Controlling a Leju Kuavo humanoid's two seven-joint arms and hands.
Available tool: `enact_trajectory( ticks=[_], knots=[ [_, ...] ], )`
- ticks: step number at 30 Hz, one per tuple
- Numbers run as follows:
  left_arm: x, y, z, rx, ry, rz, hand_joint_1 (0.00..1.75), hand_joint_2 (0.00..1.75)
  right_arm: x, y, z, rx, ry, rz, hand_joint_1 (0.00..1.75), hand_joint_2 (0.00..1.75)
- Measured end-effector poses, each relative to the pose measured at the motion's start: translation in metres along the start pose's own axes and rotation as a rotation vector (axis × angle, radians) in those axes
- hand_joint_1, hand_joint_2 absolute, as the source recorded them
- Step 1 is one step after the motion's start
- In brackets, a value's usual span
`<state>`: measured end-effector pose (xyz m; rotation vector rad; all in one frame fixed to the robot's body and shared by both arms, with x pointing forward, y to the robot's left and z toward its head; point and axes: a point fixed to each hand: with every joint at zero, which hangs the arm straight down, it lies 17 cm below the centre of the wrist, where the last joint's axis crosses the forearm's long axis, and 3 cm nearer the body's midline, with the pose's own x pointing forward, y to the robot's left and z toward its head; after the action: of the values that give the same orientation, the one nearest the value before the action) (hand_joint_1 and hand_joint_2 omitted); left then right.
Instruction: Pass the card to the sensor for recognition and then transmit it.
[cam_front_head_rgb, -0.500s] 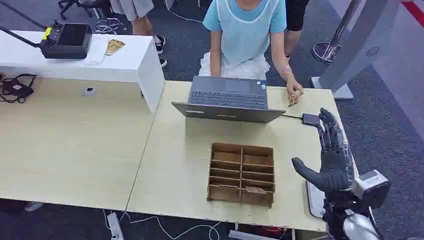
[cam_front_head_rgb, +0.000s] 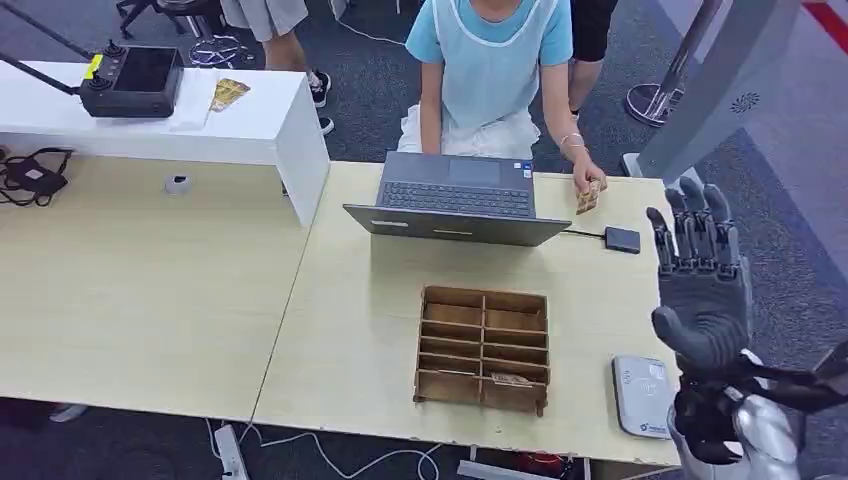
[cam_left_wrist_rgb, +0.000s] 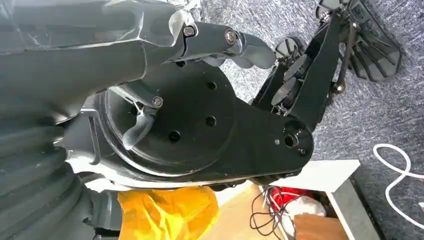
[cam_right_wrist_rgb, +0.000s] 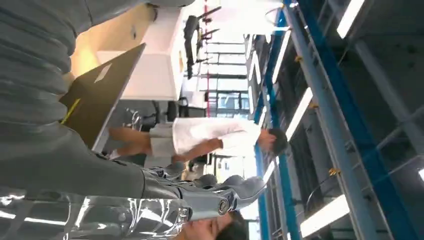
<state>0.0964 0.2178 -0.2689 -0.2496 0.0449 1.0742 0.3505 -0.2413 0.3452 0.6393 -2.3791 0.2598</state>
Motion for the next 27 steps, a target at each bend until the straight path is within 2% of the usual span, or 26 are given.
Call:
enact_trajectory(
  ticks=[6,9,15,18,21,27],
  knots=[
    [0.0,0.0,0.0,-0.001,0.0,0.0,0.0,1.75,0.001,-0.002,0.002,0.005,-0.005,-0.026,0.0,1.75],
    [0.0,0.0,0.0,-0.001,0.0,0.0,0.0,1.75,-0.006,-0.002,0.002,0.006,0.023,0.018,0.0,1.75],
    [-0.001,0.0,0.0,0.0,0.003,0.002,0.0,1.75,-0.027,-0.017,0.004,-0.04,0.102,0.268,0.0,1.75],
    [-0.001,0.0,0.0,0.0,0.008,0.002,0.0,1.75,-0.039,-0.03,0.006,-0.074,0.155,0.444,0.0,1.75],
    [-0.001,0.0,0.0,0.0,0.01,0.002,0.0,1.75,-0.044,-0.036,0.004,-0.096,0.175,0.525,0.0,1.75],
    [-0.001,0.0,0.0,0.0,0.015,0.002,0.0,1.75,-0.052,-0.04,-0.024,-0.089,0.19,0.685,0.0,1.75]
  ],
)
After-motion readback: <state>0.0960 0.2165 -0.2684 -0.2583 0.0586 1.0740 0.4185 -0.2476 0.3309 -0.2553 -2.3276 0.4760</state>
